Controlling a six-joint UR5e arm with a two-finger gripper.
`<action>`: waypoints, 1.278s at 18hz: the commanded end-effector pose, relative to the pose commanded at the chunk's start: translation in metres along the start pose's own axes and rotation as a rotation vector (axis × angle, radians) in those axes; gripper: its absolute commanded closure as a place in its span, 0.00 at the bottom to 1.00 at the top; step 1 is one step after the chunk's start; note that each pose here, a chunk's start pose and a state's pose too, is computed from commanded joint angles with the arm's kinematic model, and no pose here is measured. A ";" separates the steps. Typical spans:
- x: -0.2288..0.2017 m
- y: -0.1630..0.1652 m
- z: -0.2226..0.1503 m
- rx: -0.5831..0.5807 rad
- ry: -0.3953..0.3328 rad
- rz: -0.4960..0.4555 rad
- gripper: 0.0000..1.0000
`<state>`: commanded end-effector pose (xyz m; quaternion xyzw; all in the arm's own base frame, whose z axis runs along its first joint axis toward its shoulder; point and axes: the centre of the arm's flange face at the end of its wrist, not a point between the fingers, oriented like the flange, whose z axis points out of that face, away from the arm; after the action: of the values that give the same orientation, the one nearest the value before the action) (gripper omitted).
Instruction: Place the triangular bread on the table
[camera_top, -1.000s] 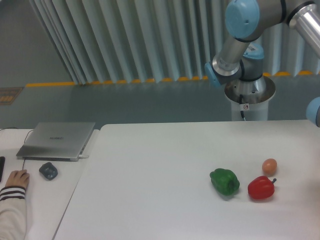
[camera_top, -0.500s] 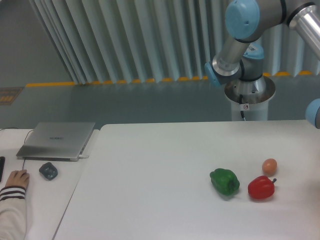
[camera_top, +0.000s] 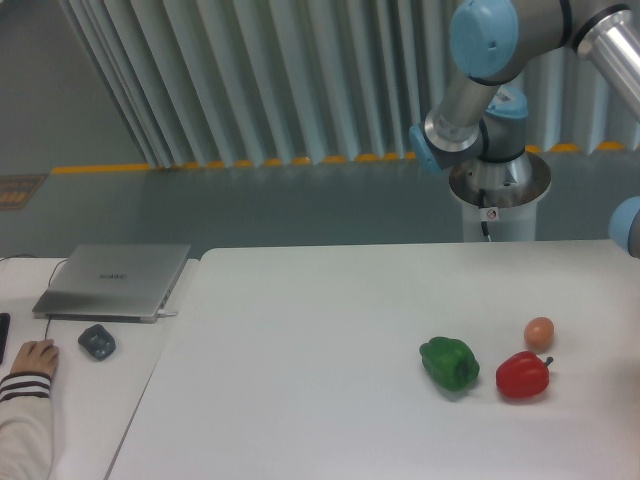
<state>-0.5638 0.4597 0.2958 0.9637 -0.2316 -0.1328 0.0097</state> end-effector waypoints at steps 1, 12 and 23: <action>-0.001 0.001 -0.003 0.001 -0.003 0.000 0.82; 0.000 0.027 -0.028 0.087 0.084 -0.045 0.82; 0.029 0.021 -0.083 0.242 0.238 -0.052 0.82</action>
<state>-0.5267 0.4248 0.3701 0.9723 -0.2183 0.0111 -0.0823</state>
